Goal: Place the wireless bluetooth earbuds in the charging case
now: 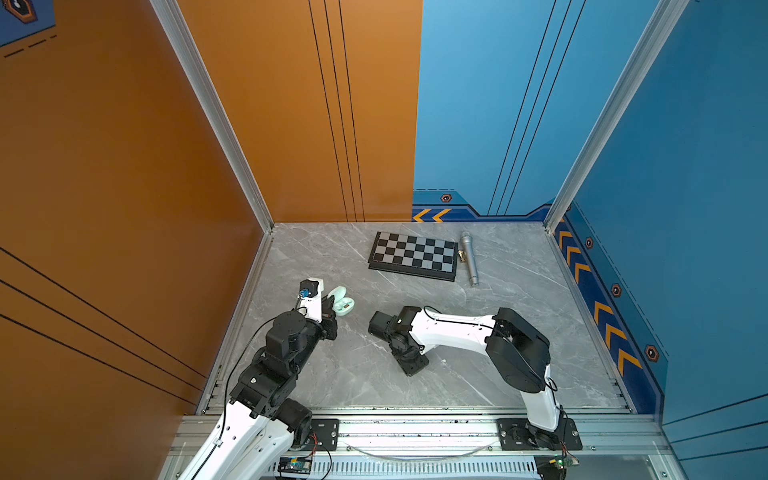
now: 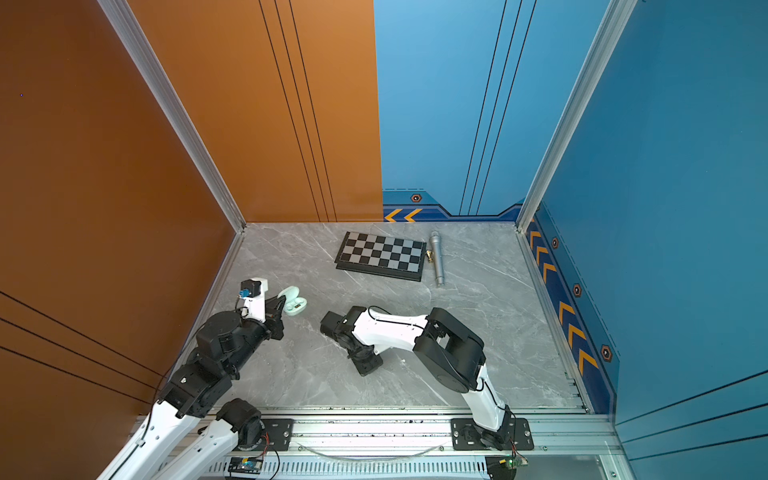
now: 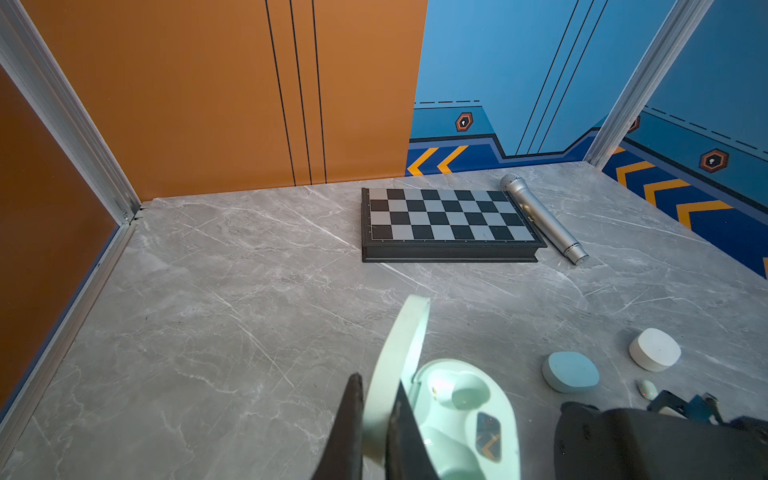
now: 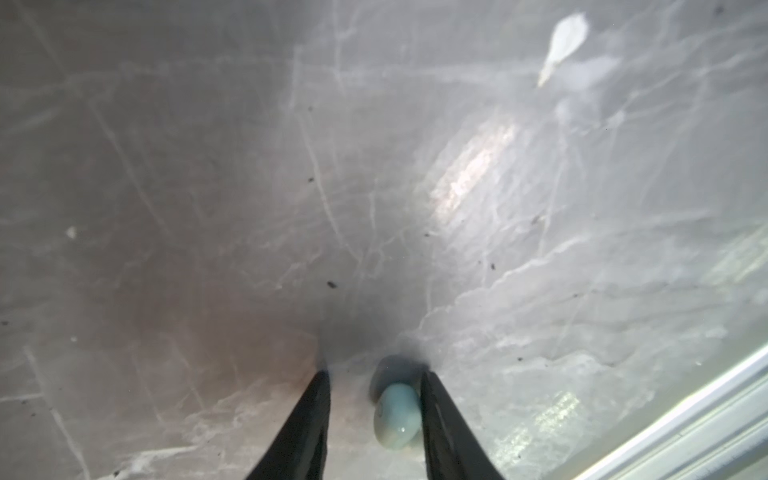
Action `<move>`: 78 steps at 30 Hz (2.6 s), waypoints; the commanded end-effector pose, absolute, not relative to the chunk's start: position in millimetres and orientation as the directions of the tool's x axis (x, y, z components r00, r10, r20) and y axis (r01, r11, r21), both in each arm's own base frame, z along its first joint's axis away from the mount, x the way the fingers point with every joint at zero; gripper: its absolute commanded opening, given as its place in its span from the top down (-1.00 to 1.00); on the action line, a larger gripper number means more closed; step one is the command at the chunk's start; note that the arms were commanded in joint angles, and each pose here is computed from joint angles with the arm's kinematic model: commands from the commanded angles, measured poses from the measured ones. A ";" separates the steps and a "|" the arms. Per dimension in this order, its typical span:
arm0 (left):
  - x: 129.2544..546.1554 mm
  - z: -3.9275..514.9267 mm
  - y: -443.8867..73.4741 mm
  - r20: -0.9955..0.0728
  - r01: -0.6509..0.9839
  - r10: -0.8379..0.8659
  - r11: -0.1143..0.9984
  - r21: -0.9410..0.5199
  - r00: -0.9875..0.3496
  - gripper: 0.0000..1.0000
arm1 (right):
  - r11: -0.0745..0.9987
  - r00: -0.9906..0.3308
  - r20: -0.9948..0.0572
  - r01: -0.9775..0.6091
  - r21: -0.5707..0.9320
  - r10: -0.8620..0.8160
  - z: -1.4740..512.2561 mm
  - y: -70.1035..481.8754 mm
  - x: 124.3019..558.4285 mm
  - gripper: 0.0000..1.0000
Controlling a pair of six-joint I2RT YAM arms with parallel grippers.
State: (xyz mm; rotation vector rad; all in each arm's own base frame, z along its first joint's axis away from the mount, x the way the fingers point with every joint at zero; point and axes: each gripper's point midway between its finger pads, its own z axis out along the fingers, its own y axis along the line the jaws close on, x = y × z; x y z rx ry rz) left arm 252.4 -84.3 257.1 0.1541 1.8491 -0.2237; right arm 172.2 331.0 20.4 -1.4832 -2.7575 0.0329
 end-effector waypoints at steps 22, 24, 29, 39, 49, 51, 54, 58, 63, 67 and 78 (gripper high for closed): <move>254.8 265.9 -90.4 -0.962 0.264 -0.024 0.959 -0.099 -0.274 1.00 | 0.647 -0.644 -0.078 0.762 0.023 0.761 28.9 331.2 194.0 0.70; 256.8 264.1 -94.0 -0.959 0.275 -0.030 0.955 -0.111 -0.282 1.00 | 0.661 -0.657 -0.087 0.750 0.029 0.749 31.0 330.0 198.1 0.75; 261.2 262.1 -104.0 -0.953 0.310 -0.046 0.940 -0.143 -0.300 1.00 | 0.711 -0.700 -0.135 0.700 0.065 0.701 42.5 327.2 214.1 0.85; 270.8 253.3 -138.1 -0.928 0.449 -0.101 0.853 -0.266 -0.358 1.00 | 0.883 -0.830 -0.303 0.428 0.193 0.469 115.9 309.0 269.1 0.86; 290.9 248.0 -172.7 -0.930 0.598 -0.104 0.739 -0.309 -0.352 1.00 | 0.873 -0.882 -0.392 0.043 0.486 0.261 193.4 286.4 307.3 0.81; 292.5 250.5 -178.2 -0.938 0.625 -0.099 0.721 -0.299 -0.333 1.00 | 0.831 -0.890 -0.393 -0.030 0.556 0.231 206.5 286.0 309.9 0.79; 293.3 254.3 -186.9 -0.944 0.666 -0.085 0.689 -0.287 -0.319 1.00 | 0.736 -0.892 -0.386 -0.095 0.671 0.236 228.1 277.5 320.4 0.79; 291.8 260.6 -199.8 -0.945 0.714 -0.068 0.638 -0.289 -0.321 1.00 | 0.600 -0.893 -0.400 -0.207 0.773 0.207 257.4 276.6 318.8 0.79; 291.4 268.0 -211.2 -0.944 0.752 -0.057 0.590 -0.293 -0.324 1.00 | 0.458 -0.886 -0.446 -0.345 0.819 0.130 288.4 283.3 305.3 0.79; 292.2 280.5 -219.6 -0.950 0.779 -0.054 0.559 -0.283 -0.307 1.00 | 0.348 -0.860 -0.507 -0.456 0.819 0.067 313.8 292.7 288.0 0.78; 284.2 314.8 -240.6 -0.963 0.847 -0.056 0.464 -0.259 -0.264 1.00 | 0.222 -0.771 -0.636 -0.626 0.748 -0.030 345.5 319.5 250.0 0.74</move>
